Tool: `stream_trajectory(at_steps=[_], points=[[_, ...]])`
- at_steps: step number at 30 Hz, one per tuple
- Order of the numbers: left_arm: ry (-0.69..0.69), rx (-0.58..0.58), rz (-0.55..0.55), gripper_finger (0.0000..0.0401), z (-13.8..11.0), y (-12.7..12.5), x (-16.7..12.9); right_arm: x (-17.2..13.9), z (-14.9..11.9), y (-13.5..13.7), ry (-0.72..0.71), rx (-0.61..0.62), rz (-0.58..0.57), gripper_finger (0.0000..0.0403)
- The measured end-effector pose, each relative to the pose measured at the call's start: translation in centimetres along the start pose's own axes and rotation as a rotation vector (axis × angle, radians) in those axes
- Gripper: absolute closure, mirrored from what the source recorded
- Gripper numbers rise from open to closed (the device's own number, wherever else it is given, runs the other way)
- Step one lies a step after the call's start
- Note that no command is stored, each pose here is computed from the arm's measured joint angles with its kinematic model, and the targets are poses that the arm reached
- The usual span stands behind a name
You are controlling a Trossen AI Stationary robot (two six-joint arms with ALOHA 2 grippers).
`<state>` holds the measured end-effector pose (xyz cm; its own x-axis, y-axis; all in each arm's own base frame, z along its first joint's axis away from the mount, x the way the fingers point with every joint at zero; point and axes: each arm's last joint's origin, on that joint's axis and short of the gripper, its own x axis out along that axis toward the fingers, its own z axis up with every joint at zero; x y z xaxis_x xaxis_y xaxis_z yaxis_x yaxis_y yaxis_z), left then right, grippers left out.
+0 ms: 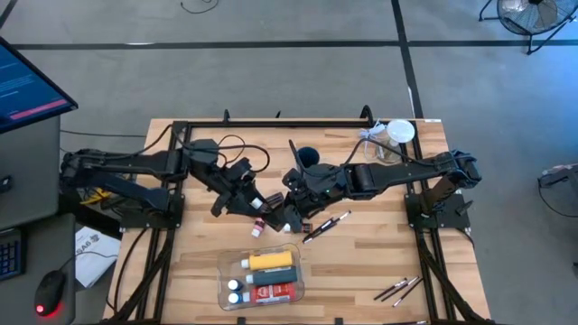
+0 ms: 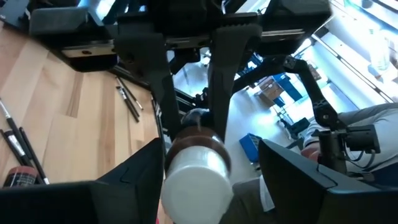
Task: Pick & Place Paint Supplies
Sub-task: Put the top small brown paint bottle into the transparent bin
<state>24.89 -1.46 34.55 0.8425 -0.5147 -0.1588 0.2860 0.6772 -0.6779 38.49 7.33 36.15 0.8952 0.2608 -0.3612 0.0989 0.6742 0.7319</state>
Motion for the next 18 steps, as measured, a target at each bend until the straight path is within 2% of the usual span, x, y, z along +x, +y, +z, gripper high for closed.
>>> stream_trajectory(at_steps=[7, 18], points=[[-0.001, 0.004, 0.0, 0.0197, 0.01, 0.0, 0.01, 0.0, 0.01, 0.0, -0.002, 0.0, -0.001, 0.0325], [-0.009, 0.007, 0.006, 0.0291, 0.05, 0.02, 0.01, -0.06, 0.08, 0.08, -0.012, -0.001, -0.001, 0.0325]])
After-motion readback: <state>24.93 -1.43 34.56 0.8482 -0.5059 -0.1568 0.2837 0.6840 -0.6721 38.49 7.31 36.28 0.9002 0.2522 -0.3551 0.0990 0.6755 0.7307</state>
